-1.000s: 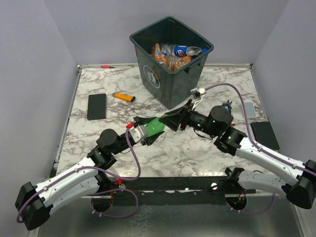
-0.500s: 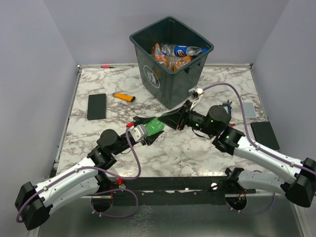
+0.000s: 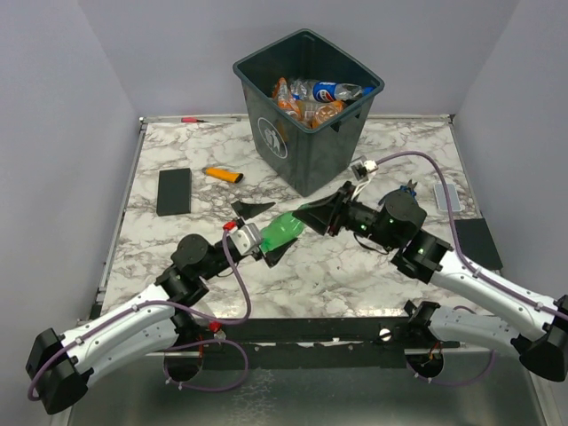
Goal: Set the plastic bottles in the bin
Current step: Place the plastic bottle in the trash bin.
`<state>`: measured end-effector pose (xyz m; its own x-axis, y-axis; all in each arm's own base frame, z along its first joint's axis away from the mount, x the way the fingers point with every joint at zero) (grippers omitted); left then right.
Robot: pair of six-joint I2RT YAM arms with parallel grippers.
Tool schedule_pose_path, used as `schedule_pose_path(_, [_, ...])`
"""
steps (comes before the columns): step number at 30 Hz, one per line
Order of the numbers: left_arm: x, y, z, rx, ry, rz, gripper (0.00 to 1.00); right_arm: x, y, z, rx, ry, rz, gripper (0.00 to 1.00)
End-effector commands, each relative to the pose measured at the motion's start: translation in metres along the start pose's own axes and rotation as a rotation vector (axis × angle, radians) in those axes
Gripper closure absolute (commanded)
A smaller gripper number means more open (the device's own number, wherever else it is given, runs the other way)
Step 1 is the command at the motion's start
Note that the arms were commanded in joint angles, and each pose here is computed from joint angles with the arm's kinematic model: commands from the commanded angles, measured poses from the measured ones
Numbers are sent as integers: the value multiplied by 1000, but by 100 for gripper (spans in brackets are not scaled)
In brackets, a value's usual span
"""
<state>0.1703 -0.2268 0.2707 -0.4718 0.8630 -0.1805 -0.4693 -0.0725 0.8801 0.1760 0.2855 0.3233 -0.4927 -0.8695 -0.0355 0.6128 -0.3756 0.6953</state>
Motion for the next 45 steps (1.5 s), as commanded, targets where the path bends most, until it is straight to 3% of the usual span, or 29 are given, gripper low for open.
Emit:
schedule_pose_path(1, [5,9,24,21,159,-14,1,17,31,7,68,-83,-105,99])
schedule_pose_path(8, [23,18,56,24,392,-17,1,67,95,35,261,-246,-244,99])
schedule_pose_path(14, [54,14,100,95,772,57,1,100,168,69,407,-381,-425,99])
schedule_pose_path(18, [72,11,118,177,957,80,1,92,222,90,477,-452,-613,99])
schedule_pose_path(23, [88,7,127,229,1080,90,1,43,266,92,558,-535,-748,99])
schedule_pose_path(34, [104,-10,136,208,1260,243,1,-49,334,-55,504,-839,-750,99])
schedule_pose_path(41, [118,-12,140,204,1367,288,1,-94,320,-130,461,-869,-568,100])
schedule_pose_path(45, [131,-15,138,260,1445,343,1,-120,296,-150,390,-782,-437,100])
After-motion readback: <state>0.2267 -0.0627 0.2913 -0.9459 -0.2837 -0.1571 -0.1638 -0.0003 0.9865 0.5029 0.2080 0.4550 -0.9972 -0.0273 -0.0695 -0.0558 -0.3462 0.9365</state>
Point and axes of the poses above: each gripper's point midway between its finger pads, its own x axis back along the fingers, its own z axis along the line the jaws close on, y = z × x, the point moved 4 cm from there along x, back along the fingers, and after that the axes turned 12 degrees about -x, right-handed, at the moved point
